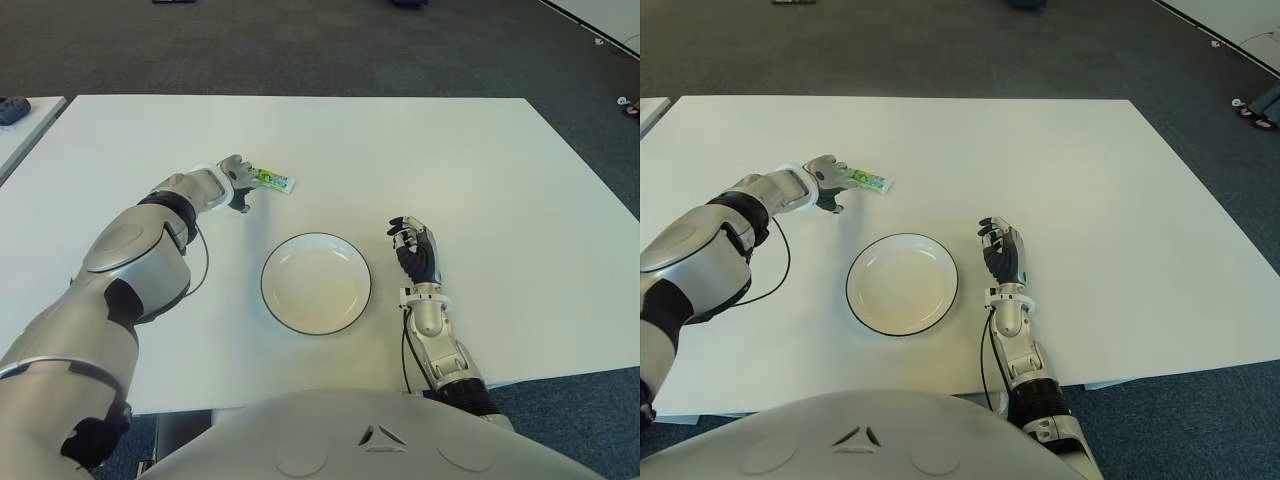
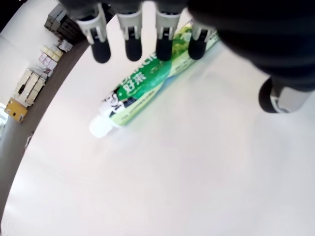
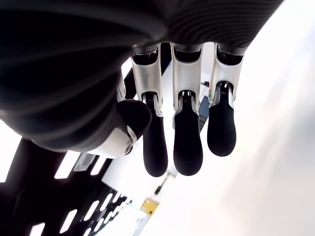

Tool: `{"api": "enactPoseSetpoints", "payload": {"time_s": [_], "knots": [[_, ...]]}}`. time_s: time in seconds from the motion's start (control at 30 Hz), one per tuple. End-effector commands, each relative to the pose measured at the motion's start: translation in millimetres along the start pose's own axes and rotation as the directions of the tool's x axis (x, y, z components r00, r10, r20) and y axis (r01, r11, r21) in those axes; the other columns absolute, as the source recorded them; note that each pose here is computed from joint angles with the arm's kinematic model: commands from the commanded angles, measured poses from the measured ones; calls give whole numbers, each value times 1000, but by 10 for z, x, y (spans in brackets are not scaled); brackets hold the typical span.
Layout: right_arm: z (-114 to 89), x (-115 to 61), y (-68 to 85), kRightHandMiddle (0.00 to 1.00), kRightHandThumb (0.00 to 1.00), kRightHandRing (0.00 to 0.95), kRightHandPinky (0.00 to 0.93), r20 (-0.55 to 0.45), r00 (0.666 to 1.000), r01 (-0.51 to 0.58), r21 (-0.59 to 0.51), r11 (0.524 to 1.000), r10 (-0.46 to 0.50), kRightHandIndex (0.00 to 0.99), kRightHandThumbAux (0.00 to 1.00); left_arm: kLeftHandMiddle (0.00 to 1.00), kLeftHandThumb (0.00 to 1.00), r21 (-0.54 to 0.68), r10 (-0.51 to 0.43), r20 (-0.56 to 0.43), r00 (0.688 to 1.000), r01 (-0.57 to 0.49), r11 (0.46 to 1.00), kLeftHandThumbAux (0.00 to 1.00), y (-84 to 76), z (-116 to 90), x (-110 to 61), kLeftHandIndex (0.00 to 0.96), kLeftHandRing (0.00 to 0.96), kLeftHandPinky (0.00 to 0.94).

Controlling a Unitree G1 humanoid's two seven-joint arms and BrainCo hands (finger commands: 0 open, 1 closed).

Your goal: Put the toothpaste on the table into the plate.

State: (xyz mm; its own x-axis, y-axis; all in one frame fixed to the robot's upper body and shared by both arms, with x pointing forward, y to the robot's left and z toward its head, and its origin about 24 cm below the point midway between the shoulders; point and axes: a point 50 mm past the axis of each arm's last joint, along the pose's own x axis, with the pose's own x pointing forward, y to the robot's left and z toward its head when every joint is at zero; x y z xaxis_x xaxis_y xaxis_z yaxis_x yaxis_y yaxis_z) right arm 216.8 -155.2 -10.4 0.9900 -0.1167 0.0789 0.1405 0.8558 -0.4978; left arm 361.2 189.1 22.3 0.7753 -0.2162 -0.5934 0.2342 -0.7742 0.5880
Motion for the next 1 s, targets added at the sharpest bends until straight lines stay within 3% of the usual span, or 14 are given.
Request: {"api": "enactPoseSetpoints", "payload": {"time_s": [0.03, 0.3, 0.57, 0.8, 1.0], "knots": [[-9, -19, 5, 525, 827, 650, 641, -20, 1000, -4, 2, 1000, 4, 367, 700, 17, 425, -89, -47, -20, 999, 45, 995, 294, 5, 14, 18, 0, 0, 24], [8, -34, -4, 500, 841, 702, 730, -16, 1000, 4, 7, 1000, -4, 426, 687, 7, 449, -293, -88, -30, 996, 75, 953, 304, 42, 30, 38, 0, 0, 70], [-1, -30, -10, 532, 828, 677, 660, -10, 1000, 6, 1, 1000, -6, 371, 698, 30, 509, -487, -120, -30, 992, 90, 869, 317, 17, 38, 39, 0, 57, 186], [2, -26, -7, 506, 838, 740, 773, 0, 1000, 11, 1, 1000, -11, 418, 687, 44, 585, -612, -142, -6, 990, 108, 784, 334, -48, 45, 23, 0, 96, 228], [-7, -23, 2, 491, 843, 791, 804, -13, 1000, 9, 22, 1000, -8, 439, 682, 72, 618, -676, -176, 28, 984, 148, 722, 339, -122, 69, 7, 12, 125, 232]]}}
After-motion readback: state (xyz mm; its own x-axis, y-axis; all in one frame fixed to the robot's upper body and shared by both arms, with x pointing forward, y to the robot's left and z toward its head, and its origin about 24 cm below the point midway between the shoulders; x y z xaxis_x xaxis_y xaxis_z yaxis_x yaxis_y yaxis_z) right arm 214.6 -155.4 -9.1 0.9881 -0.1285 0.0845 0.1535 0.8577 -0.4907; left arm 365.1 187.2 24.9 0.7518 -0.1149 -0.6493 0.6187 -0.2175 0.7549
